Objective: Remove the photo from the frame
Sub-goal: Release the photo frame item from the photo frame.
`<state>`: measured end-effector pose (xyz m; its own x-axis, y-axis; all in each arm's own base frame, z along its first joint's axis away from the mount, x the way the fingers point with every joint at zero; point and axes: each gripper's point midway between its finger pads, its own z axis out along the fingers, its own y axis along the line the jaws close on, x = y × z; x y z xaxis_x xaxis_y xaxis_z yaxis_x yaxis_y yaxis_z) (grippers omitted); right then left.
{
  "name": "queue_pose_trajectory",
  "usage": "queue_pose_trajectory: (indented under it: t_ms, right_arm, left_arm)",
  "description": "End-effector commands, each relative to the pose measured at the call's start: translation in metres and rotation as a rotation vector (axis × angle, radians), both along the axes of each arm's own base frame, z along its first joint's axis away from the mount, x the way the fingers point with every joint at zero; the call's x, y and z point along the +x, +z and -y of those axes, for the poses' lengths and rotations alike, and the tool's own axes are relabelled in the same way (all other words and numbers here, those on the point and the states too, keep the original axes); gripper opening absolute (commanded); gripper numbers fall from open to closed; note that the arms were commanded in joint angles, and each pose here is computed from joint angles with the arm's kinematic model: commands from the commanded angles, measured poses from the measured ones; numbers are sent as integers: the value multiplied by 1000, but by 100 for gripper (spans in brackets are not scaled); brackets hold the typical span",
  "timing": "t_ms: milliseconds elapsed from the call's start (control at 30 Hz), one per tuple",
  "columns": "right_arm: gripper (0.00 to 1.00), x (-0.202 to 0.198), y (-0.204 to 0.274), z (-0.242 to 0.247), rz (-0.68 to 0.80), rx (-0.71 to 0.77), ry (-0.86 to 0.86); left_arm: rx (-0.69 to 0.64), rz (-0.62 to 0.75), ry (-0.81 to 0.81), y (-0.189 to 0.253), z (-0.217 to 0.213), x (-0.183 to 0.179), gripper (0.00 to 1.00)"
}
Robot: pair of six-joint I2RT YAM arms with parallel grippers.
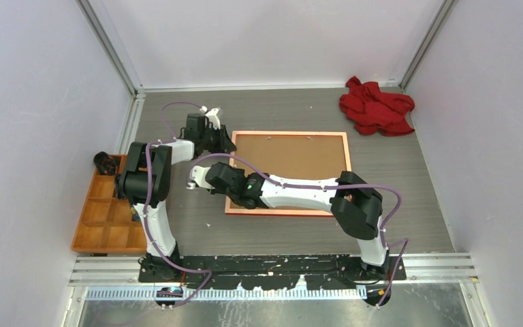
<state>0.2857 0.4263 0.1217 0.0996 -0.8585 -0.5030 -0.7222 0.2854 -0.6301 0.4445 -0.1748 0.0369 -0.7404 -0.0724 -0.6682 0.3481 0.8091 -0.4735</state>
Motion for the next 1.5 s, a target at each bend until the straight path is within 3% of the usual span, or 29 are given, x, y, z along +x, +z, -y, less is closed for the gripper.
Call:
queue_pose_trajectory:
  t_ms: [0, 1467]
  right_arm:
    - [1, 13, -37, 27, -72, -88, -53]
    - [1, 12, -59, 28, -121, -107, -55]
  left_arm:
    - [-19, -63, -58, -8, 4, -22, 23]
    - [-33, -63, -56, -6, 3, -21, 23]
